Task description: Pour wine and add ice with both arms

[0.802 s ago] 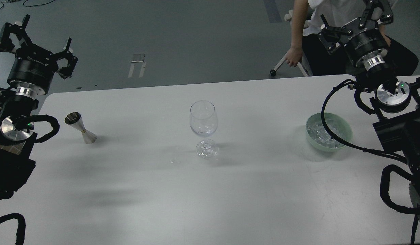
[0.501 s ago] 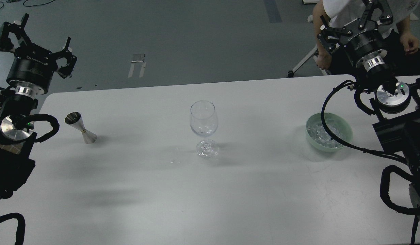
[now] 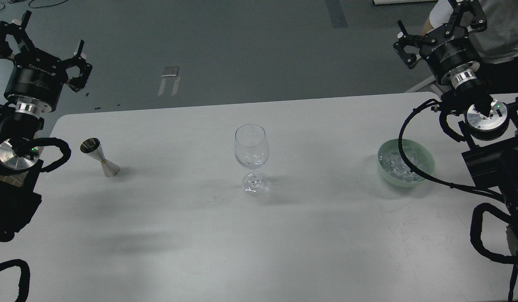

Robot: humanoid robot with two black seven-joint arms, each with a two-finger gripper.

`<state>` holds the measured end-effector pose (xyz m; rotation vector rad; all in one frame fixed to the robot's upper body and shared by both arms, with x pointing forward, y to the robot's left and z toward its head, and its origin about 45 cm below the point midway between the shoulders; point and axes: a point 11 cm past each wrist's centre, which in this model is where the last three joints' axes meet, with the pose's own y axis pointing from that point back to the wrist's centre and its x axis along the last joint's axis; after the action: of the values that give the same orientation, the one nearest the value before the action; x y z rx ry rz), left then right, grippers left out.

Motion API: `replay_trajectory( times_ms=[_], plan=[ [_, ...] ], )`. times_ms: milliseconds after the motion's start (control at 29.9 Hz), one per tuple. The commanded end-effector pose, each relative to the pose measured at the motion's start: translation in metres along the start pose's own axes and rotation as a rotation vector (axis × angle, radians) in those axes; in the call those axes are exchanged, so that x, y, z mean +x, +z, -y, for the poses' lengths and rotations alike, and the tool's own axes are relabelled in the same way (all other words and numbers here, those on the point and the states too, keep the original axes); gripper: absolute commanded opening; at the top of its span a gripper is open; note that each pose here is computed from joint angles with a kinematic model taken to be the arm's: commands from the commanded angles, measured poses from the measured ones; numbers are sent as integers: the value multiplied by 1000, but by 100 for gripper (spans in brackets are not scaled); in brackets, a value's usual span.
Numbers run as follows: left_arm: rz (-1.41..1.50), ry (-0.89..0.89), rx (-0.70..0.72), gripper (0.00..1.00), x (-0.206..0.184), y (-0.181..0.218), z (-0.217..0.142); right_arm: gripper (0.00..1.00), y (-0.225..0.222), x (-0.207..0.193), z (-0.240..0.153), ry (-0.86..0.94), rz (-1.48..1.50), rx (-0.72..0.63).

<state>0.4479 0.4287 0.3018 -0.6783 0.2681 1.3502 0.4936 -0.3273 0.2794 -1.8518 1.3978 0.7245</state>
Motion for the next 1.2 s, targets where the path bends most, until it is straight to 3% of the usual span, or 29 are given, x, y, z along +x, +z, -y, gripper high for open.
replay_trajectory(
  times_ms=[0,1170],
  plan=[
    [-7,8,12,98,3,-3,-3,100,2,-1,1,-2,3,-3],
    [25,27,33,98,12,6,-7,100,13,-1,-3,-10,17,-8]
  ],
)
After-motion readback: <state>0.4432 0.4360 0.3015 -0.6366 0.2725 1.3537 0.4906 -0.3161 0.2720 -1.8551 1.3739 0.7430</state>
